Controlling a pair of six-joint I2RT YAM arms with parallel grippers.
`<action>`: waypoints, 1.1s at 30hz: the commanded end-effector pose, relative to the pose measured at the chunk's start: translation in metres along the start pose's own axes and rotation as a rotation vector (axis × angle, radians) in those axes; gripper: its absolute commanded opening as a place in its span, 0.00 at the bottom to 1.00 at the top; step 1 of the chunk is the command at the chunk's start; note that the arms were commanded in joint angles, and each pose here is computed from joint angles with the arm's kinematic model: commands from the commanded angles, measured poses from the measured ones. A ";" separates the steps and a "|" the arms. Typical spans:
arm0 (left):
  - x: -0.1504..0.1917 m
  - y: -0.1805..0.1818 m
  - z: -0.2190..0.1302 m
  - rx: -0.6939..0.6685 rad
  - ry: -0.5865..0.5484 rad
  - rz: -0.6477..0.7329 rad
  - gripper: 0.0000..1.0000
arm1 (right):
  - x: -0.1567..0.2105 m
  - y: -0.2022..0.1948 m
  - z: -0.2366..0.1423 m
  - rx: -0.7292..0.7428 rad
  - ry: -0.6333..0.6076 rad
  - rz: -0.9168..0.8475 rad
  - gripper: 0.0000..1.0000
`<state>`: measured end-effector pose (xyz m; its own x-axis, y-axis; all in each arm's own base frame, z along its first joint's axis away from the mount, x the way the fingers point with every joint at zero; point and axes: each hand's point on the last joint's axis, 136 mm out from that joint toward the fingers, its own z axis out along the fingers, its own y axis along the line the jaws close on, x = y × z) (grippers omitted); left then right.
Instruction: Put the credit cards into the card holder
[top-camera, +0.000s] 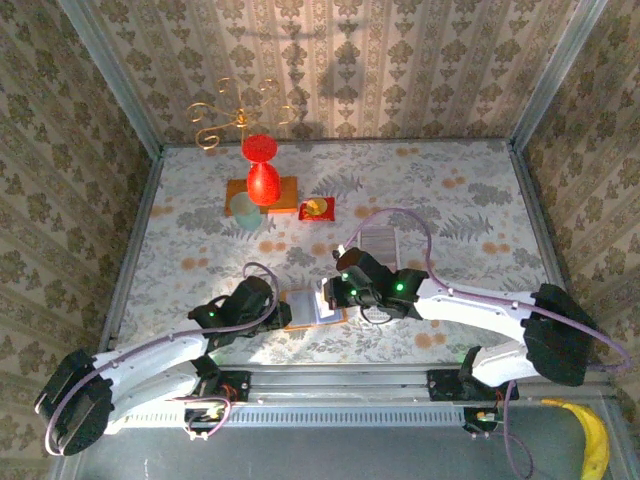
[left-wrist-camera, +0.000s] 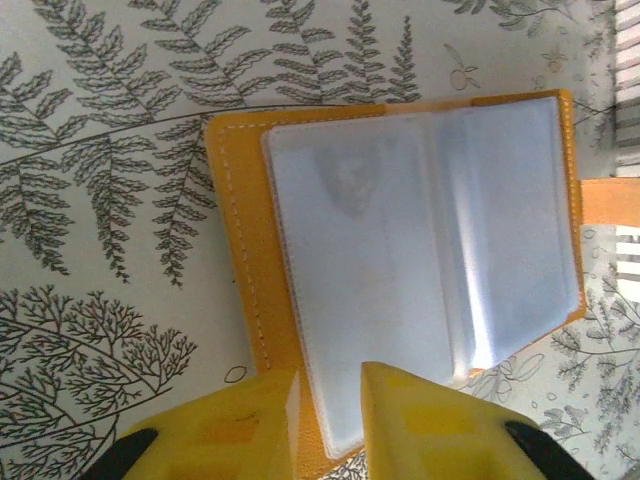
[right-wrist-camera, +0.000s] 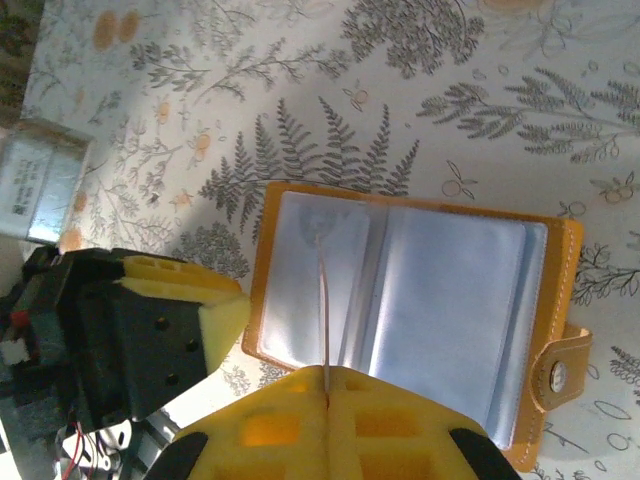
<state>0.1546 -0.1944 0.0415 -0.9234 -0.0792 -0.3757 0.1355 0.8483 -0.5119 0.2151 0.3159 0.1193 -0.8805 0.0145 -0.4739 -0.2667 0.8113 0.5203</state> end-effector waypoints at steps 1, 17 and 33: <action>0.005 0.010 0.003 -0.039 0.010 -0.010 0.21 | -0.003 0.002 0.013 -0.015 -0.028 0.079 0.00; 0.016 0.024 0.016 -0.095 0.056 -0.018 0.16 | 0.012 -0.015 0.055 0.033 0.009 0.136 0.00; 0.016 0.024 0.017 -0.095 0.058 -0.016 0.15 | 0.018 -0.031 0.058 0.077 0.002 0.153 0.00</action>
<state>0.1546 -0.1902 0.0197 -0.9376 -0.0683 -0.3410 0.1038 0.8809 -0.4618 0.2258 0.3285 0.0570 -0.9186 0.1040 -0.3812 -0.1278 0.8348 0.5355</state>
